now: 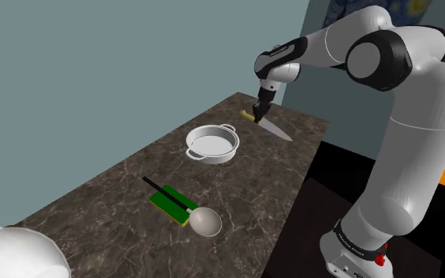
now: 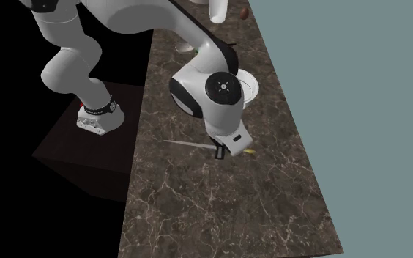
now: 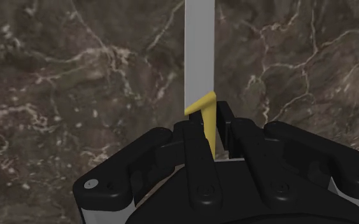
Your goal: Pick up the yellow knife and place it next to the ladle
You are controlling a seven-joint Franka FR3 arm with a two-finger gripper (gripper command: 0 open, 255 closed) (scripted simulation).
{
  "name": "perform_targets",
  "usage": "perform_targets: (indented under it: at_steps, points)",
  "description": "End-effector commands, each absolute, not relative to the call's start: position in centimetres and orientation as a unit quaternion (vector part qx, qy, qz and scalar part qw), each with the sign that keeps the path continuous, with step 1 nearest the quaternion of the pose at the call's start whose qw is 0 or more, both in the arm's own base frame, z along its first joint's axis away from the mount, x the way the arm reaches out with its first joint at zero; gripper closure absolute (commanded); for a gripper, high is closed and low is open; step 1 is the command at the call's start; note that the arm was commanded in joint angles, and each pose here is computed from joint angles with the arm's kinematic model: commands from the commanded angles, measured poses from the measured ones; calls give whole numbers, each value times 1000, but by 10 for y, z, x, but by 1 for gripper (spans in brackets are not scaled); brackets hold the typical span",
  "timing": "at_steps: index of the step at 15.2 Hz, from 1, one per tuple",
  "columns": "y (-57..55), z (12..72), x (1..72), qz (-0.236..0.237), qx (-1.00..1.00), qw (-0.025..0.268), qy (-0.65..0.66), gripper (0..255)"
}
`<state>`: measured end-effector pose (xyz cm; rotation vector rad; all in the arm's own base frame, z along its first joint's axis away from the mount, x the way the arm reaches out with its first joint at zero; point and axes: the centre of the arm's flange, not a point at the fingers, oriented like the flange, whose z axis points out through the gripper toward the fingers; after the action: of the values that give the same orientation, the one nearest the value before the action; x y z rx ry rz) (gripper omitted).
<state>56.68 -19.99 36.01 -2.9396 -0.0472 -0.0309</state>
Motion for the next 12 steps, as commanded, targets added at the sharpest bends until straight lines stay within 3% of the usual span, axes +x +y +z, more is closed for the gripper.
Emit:
perform_targets:
  at_steps: [1,12]
  points:
    - [-200,371,567,-10,-995,101,-16,255]
    - [-200,429,567,-10,-995,101,-16,255]
